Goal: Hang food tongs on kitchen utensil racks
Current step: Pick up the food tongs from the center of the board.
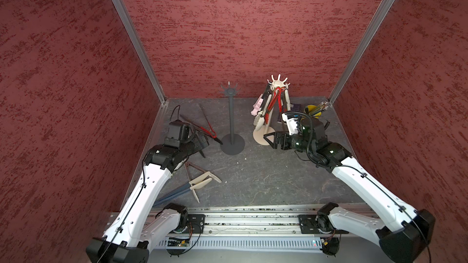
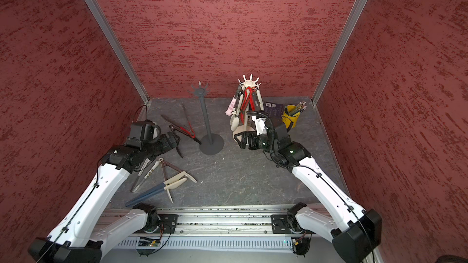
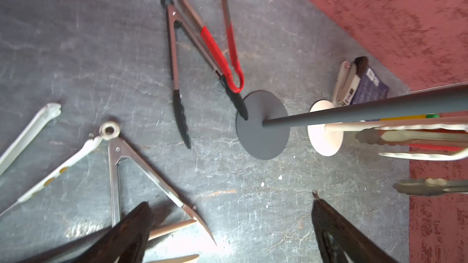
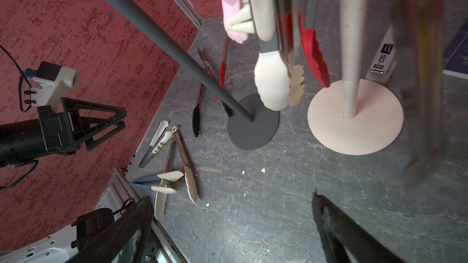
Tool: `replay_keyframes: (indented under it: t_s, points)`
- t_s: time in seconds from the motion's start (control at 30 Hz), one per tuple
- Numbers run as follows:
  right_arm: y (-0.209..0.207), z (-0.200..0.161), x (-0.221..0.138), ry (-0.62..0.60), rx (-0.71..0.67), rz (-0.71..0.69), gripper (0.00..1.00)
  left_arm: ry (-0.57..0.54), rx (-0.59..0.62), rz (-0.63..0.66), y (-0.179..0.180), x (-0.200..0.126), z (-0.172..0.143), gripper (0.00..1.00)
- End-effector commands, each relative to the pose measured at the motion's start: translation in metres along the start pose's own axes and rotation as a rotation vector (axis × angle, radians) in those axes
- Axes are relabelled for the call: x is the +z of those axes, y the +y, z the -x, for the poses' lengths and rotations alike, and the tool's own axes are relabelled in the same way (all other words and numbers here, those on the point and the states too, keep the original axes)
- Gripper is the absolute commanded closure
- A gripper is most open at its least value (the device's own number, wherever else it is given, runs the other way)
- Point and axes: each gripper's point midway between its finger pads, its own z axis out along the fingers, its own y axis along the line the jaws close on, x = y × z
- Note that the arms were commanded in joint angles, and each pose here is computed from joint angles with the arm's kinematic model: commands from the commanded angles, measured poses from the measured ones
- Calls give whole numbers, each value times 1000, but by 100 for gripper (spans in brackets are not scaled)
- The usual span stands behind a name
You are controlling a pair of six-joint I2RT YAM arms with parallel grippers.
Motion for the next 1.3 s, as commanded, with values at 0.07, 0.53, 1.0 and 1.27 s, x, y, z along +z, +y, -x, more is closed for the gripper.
replay_keyframes:
  t_s: [0.07, 0.53, 1.0, 1.27]
  points:
    - [-2, -3, 4, 13, -64, -87, 0, 90, -64, 61, 16, 9, -9, 4]
    - [33, -32, 27, 67, -262, -201, 3, 167, -120, 128, 41, 56, -2, 15]
    - [61, -56, 41, 94, -324, -211, 8, 225, -98, 221, 52, 120, 17, 25]
    - [71, -58, 42, 85, -302, -174, 8, 248, -83, 281, 58, 158, 32, 38]
